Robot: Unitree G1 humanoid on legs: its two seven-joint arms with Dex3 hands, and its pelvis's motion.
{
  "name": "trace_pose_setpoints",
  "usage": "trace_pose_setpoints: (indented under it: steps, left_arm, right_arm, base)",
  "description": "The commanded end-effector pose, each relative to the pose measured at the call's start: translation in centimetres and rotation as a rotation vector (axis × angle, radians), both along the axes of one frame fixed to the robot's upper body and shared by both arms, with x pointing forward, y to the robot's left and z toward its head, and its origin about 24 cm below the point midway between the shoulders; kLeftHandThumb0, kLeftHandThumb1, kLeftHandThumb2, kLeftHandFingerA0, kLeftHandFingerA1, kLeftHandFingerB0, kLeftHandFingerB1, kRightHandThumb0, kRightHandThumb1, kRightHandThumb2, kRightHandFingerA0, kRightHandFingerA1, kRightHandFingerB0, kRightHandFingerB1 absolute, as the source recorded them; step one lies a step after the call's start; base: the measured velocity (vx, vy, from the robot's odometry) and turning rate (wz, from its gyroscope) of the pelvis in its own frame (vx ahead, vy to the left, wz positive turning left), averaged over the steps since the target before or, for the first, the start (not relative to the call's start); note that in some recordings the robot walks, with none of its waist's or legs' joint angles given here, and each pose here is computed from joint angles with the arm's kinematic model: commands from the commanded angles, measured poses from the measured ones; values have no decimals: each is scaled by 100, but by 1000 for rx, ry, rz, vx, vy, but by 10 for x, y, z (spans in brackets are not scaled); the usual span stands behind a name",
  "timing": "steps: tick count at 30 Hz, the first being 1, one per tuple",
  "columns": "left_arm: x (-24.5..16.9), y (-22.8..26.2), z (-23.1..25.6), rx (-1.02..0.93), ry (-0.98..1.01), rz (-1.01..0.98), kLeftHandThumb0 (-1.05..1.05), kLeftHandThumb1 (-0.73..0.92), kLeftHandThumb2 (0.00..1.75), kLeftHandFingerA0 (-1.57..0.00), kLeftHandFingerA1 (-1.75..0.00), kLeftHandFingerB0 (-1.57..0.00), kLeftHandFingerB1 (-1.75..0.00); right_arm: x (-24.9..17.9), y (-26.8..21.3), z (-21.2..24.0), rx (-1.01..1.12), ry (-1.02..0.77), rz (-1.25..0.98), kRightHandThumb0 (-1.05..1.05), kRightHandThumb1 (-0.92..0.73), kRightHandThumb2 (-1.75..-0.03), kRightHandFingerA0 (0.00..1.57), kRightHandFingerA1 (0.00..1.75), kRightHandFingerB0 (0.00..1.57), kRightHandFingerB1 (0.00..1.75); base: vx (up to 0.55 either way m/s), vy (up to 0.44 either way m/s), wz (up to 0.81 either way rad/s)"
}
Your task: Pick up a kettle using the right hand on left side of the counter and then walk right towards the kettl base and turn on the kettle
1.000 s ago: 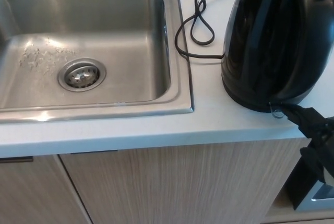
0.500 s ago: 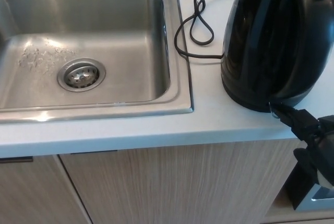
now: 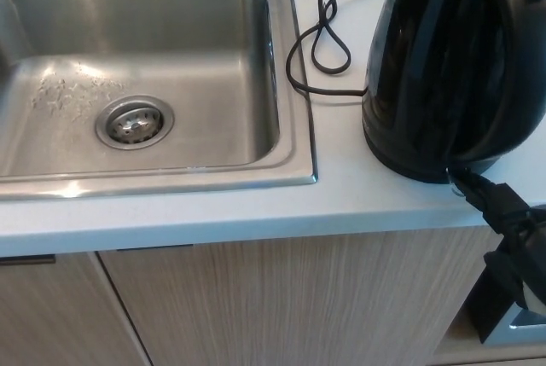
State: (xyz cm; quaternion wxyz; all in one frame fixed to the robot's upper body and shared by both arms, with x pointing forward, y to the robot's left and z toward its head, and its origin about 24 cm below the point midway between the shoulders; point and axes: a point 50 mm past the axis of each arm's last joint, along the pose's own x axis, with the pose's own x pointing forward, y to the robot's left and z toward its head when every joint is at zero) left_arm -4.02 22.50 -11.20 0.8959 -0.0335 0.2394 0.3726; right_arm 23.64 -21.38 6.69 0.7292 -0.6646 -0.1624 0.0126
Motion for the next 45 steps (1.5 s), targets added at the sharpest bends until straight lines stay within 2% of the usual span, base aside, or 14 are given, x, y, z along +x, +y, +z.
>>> trace_pose_setpoints:
  steps: [1,7,16,17,21,23,24,25,27,32,38,39,40,45]
  left_arm:
    - [3,6,8,74,-53,-27,-10,47,111,-115,-103,-102,-96]
    - [4,5,7,69,-43,-29,-11,47,109,-114,-101,-100,-95]
    - [0,2,10,73,-46,-31,-9,48,111,-112,-105,-100,-98]
    - [1,4,8,64,-39,-31,-10,49,108,-114,-102,-100,-93]
    - [0,6,5,38,-24,-21,-11,48,109,-115,-106,-103,-97]
    - [0,5,6,55,-13,-30,-9,48,112,-115,-108,-103,-98]
    - [0,6,5,51,-18,-20,-8,47,113,-114,-107,-103,-97]
    - [0,5,4,33,-19,-2,-7,49,111,-115,-107,-103,-98]
    - [-1,5,4,32,-17,-5,-7,49,106,-117,-101,-104,-92]
    - [-2,5,4,32,-13,-3,-8,48,106,-117,-101,-104,-91]
    - [0,6,5,48,-3,-20,-10,47,111,-113,-104,-101,-97]
    - [1,7,5,50,-10,-30,-9,50,109,-112,-105,-99,-96]
    - [2,8,5,52,-15,-43,-13,49,109,-112,-102,-99,-95]
    - [2,10,3,32,-24,-36,-13,48,109,-113,-102,-100,-94]
  right_arm:
    - [0,-8,-9,-58,34,-41,-17,-65,-67,81,175,33,32]
    - [-11,-3,-29,-86,76,-21,-18,-59,-79,91,175,34,34]
    - [-20,14,-15,-12,52,64,-19,-69,-74,91,175,25,33]
    - [-19,18,-4,17,-5,105,-15,-72,-67,82,175,21,30]
    - [-20,28,27,61,-131,205,-13,-73,-62,82,175,18,29]
    - [-21,30,37,68,-155,220,-21,-71,-65,91,172,14,29]
    - [-21,32,49,78,-183,238,-18,-73,-61,77,173,14,20]
    - [-24,35,65,94,-232,267,-25,-68,-62,91,173,14,25]
    - [-27,37,75,105,-269,298,-14,-68,-60,81,171,12,26]
    - [-35,38,86,103,-308,322,-13,-67,-60,82,171,15,29]
    - [-69,37,91,142,-294,374,-12,-61,-60,87,167,30,33]
    - [-82,35,86,136,-233,372,-20,-55,-73,112,159,30,43]
    - [-102,34,78,135,-160,383,-13,-59,-63,89,170,35,37]
    - [-124,32,68,178,-115,405,-14,-57,-62,90,166,39,37]
  base:
    - [0,0,0]
    - [0,0,0]
    - [0,0,0]
    - [0,0,0]
    - [0,0,0]
    - [0,0,0]
    - [0,0,0]
    - [0,0,0]
    - [0,0,0]
    - [0,0,0]
    - [-1,-1,1]
    - [0,0,0]
    - [0,0,0]
    - [0,0,0]
